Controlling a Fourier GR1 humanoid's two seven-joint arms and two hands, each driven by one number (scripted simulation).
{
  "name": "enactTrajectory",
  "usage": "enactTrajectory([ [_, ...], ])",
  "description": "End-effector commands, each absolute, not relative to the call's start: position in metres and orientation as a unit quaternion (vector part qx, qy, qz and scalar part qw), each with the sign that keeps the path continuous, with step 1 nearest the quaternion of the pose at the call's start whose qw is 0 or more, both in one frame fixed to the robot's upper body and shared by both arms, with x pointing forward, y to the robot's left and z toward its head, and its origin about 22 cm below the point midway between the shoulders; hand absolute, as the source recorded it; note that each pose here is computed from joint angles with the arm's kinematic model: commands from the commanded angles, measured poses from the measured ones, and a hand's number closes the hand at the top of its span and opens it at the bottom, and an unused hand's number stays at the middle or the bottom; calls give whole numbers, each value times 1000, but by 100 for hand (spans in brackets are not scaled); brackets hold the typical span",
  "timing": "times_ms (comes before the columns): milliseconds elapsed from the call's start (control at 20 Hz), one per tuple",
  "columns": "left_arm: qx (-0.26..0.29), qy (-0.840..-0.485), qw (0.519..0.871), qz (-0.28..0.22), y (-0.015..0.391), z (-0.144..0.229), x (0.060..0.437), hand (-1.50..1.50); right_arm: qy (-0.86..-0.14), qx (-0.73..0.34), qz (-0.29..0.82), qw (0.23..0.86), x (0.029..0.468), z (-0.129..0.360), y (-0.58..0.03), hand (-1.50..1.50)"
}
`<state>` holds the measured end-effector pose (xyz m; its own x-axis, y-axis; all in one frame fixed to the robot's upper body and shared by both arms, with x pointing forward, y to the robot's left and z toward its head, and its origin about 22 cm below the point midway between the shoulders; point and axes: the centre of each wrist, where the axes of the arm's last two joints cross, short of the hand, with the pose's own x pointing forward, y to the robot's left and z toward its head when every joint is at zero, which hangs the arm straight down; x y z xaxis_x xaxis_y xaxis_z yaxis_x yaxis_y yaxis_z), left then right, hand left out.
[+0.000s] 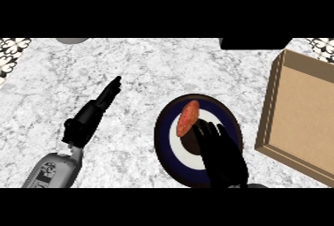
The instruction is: Pick the eggplant from the plate and place it in the cardboard box
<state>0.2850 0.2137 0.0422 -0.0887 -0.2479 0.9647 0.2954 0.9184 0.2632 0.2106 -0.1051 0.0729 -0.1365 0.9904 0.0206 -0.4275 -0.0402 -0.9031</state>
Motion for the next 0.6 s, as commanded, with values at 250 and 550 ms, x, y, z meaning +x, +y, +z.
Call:
enactTrajectory([
  [250, -8, -709, 676, -198, 218, 47, 280, 0, -360, -345, 653, 569, 228, 45, -107, -150],
  [550, -15, -702, 682, -203, 201, 44, 285, 0, -343, -345, 656, 576, 221, 26, -106, -150],
])
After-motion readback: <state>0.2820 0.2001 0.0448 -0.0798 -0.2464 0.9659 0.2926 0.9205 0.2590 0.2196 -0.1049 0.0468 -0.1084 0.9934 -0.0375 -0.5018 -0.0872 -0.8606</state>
